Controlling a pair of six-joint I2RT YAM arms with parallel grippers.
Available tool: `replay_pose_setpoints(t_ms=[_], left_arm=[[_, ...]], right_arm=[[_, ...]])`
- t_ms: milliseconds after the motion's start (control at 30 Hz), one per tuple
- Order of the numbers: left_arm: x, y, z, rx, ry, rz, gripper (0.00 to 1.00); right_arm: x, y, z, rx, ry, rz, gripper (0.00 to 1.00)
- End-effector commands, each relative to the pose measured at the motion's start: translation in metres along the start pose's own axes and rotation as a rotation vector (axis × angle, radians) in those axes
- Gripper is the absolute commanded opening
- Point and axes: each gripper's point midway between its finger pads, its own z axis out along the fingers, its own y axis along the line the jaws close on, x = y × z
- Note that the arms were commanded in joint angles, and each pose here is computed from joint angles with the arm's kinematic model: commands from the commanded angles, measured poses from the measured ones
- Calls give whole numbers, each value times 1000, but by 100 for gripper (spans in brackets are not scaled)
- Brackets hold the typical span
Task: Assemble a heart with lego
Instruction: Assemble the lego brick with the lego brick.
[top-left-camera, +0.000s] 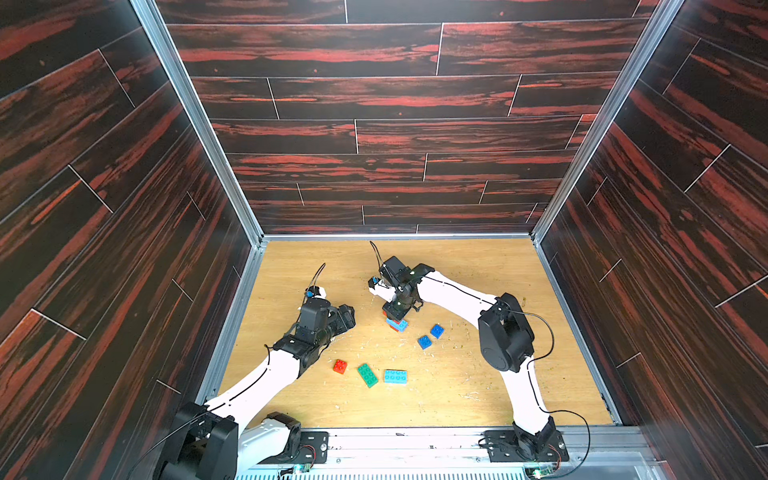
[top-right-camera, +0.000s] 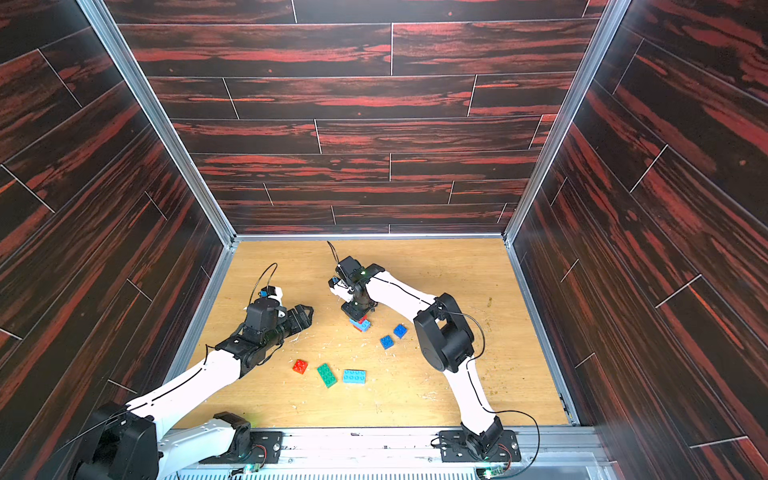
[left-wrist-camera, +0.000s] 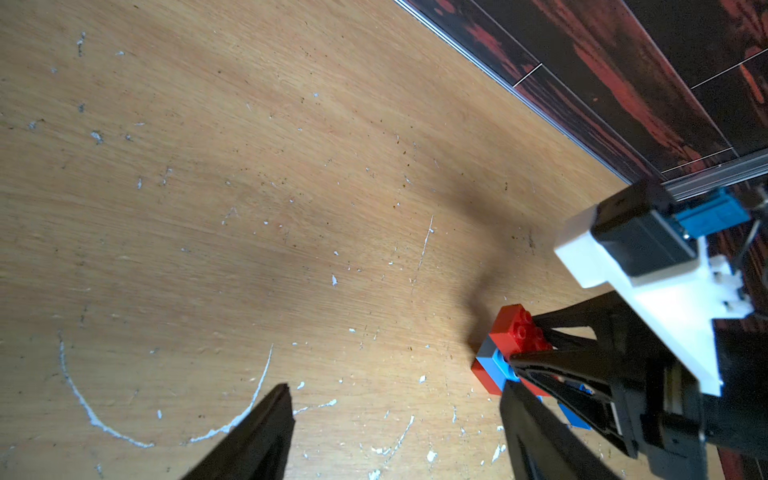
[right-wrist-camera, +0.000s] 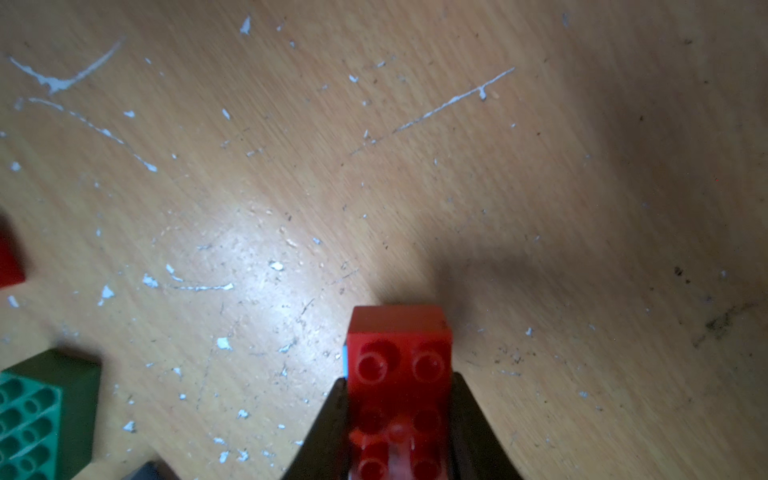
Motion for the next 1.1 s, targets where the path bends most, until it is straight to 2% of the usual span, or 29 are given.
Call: replay_pose_setpoints(t_ms=[0,200,433,667,1067], left_arm=[[-5,1,0,-15,-9,13,83],[-6,2,1,-24,-11,15,83],[-5,1,2,-18,-6,13,83],[-5,1,2,-18,-6,13,83],[-4,4,2,-28,-5,13,83]], right_arm=[[12,9,18,-48,63,-1,8],[17,16,19,-70,81,-26,8],[10,23,8,-68,17,-92,9],[20,33,18,-87,35,-141,9],[70,33,60,-126,252,-119,13]])
